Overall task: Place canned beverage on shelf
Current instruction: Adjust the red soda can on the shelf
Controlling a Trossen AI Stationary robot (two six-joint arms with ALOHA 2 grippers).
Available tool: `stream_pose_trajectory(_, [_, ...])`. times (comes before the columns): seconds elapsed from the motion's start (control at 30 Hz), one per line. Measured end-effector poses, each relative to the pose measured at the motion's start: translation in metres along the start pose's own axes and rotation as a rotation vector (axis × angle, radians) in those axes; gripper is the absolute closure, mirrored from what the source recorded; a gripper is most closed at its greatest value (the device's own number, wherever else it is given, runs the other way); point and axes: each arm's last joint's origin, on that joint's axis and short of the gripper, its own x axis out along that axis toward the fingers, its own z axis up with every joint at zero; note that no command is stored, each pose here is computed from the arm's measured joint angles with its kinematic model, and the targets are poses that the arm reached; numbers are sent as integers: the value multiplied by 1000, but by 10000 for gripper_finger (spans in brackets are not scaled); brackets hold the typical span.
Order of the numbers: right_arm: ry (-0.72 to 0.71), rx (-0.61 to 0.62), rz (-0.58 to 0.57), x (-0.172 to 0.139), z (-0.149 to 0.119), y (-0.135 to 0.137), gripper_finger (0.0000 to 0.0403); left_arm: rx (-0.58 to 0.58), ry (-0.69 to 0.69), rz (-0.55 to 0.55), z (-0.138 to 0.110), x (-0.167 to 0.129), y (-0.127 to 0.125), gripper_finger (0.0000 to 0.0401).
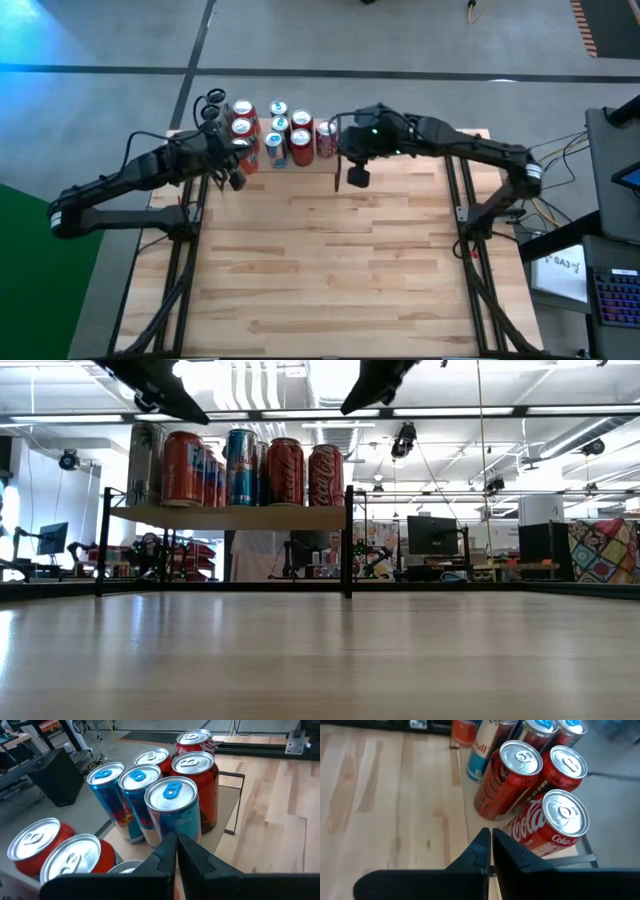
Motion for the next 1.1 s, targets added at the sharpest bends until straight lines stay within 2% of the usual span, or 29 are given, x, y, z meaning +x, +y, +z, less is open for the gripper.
stream_pose_trajectory(0.2, [-103,-31,-35,0,-22,3,394,47,29,-5,0,11,-3,401])
stream_pose_trajectory(0.37, [-139,-51,-55,5,-31,3,394,58,24,-4,0,10,-3,401])
stream_pose_trajectory(0.73, [-246,-58,-38,9,-27,3,394,-5,45,-6,-7,-9,2,401])
stream_pose_trajectory(1.1, [-269,-85,-46,14,-25,3,394,-2,77,30,-10,-8,2,401])
